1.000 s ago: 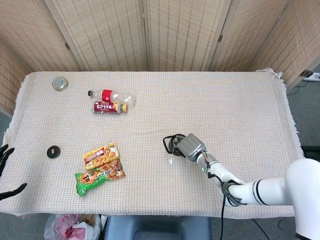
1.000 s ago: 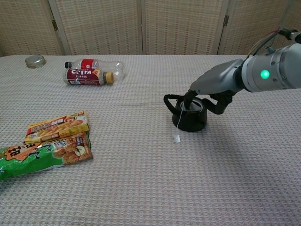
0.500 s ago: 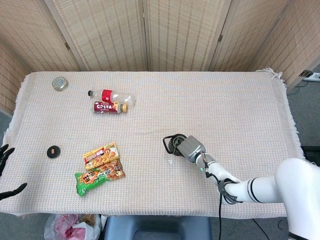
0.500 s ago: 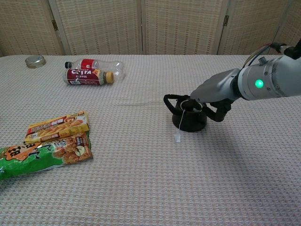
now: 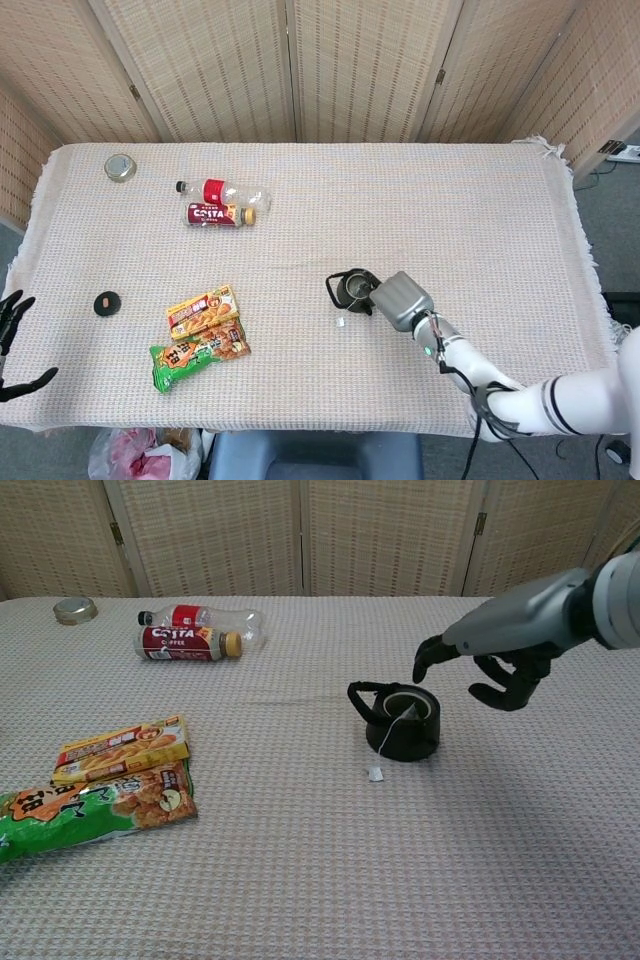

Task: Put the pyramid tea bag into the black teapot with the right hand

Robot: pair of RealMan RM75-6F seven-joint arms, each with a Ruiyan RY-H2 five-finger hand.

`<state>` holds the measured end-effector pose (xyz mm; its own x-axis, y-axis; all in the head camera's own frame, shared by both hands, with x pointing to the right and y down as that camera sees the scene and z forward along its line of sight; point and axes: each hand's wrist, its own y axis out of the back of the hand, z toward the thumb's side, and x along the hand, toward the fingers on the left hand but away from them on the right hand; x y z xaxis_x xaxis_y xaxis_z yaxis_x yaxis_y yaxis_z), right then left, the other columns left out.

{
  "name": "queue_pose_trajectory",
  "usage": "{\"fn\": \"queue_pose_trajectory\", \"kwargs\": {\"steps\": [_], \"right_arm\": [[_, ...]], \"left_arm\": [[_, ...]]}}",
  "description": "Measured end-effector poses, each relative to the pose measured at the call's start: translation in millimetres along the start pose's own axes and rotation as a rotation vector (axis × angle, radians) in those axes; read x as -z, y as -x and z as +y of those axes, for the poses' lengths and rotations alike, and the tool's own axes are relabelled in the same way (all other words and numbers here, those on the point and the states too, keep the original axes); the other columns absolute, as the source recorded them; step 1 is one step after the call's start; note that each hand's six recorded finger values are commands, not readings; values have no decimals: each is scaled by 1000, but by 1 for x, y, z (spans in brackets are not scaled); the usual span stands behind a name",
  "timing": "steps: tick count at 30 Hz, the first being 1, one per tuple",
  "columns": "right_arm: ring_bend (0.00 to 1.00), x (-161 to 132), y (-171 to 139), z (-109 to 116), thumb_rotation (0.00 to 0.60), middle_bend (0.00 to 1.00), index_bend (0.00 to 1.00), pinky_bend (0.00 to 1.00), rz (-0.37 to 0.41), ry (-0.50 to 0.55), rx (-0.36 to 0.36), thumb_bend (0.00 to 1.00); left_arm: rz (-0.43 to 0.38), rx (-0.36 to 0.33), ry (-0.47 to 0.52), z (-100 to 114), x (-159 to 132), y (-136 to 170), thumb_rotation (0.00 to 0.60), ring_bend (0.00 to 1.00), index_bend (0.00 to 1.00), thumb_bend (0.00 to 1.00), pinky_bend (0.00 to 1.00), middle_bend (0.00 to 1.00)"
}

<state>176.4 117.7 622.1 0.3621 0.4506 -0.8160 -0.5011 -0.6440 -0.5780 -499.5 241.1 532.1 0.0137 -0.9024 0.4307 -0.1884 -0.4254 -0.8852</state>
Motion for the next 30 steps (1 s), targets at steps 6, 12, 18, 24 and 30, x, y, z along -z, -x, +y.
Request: {"fn": "queue_pose_trajectory", "kwargs": {"steps": [6,12,18,24,30], "right_arm": [[524,22,-52,18,600,1,115,838,-59,19,160,575],[275,48,-98,9,600,0,69,419,-124,87,336,540],[0,98,-140,-42,600,0,0,0,-263,258,461,352],[0,138,-171,-107,600,0,0,0,-384,378,530,189],[0,147,-199,-153,600,0,0,0,-456,422,548,152]], "left_arm": [[-11,-4,-23,-3,-7,2,600,0,0,203,61,0],[-26,-13,-47,-6,-15,5,600,0,0,203,61,0],[-40,-10,-66,-10,-21,10,600,0,0,203,61,0],[-11,-10,-85,-13,-19,10,600,0,0,203,61,0],[13,-2,-118,-19,-19,6,600,0,0,203,61,0]]}}
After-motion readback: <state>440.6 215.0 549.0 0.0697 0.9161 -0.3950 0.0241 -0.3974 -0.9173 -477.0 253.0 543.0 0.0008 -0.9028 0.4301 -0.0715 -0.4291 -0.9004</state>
